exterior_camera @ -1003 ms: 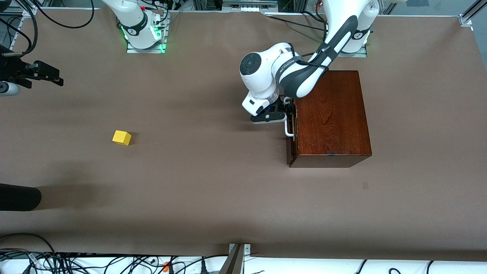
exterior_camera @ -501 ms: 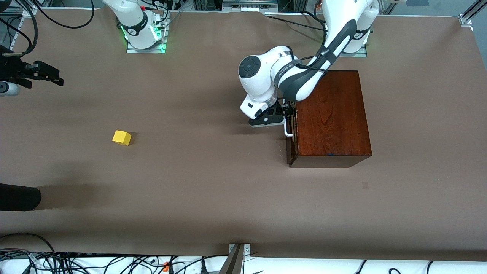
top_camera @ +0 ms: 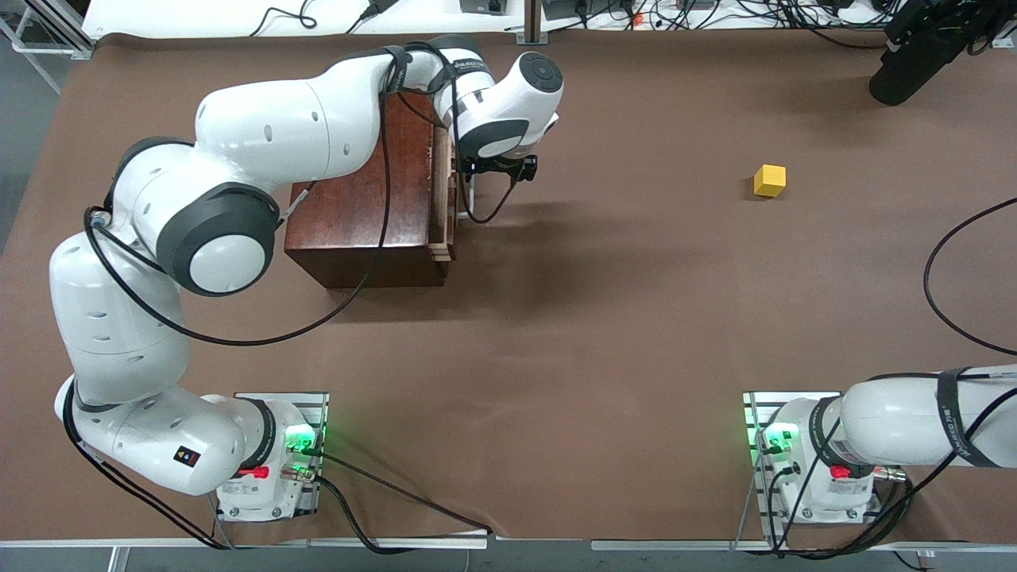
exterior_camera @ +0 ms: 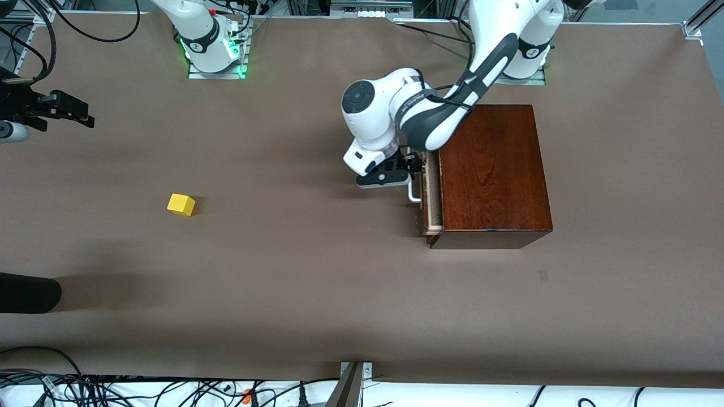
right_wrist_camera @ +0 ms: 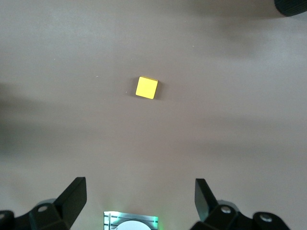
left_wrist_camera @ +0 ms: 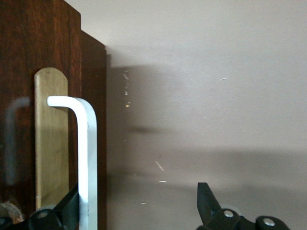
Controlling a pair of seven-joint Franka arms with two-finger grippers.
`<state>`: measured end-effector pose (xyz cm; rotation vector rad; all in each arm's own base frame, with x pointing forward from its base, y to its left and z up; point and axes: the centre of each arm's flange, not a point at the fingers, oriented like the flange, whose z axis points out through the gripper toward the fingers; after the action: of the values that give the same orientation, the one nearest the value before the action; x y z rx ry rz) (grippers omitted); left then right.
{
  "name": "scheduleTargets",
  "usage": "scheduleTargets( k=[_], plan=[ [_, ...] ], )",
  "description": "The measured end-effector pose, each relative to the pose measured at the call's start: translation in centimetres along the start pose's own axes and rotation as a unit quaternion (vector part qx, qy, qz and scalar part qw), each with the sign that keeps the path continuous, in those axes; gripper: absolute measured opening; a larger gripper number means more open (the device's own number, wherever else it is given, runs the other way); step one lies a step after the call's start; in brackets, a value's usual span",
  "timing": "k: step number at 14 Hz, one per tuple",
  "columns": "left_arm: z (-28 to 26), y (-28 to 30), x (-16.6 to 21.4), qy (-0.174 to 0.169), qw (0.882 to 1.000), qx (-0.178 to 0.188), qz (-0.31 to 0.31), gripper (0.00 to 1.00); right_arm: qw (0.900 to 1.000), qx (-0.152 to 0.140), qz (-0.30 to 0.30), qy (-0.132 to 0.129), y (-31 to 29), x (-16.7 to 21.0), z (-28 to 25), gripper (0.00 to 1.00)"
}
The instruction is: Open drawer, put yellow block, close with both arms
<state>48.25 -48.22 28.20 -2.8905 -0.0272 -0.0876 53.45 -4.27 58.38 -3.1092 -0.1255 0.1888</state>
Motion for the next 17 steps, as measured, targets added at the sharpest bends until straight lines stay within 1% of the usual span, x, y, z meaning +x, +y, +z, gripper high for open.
scheduleTargets(
  k=[2, 6, 12, 17],
  plan=[
    [-0.2, 1.0, -0.3, 0.002, 1.000, -0.005, 0.001, 1.00, 1.000, 0.000, 0.000, 0.000, 0.0, 0.0, 0.0, 1.00],
    [-0.3, 1.6, -0.6, 0.001, 1.000, -0.003, 0.004, 1.00, 1.000, 0.000, 0.000, 0.000, 0.0, 0.0, 0.0, 1.00],
    [-1.8, 4.3, -2.7, -0.001, 1.000, -0.017, 0.014, 1.00, 1.000, 0.000, 0.000, 0.000, 0.0, 0.0, 0.0, 1.00],
    [-2.0, 4.7, -2.5, -0.003, 1.000, -0.020, 0.009, 1.00, 1.000, 0.000, 0.000, 0.000, 0.0, 0.0, 0.0, 1.00]
  ],
)
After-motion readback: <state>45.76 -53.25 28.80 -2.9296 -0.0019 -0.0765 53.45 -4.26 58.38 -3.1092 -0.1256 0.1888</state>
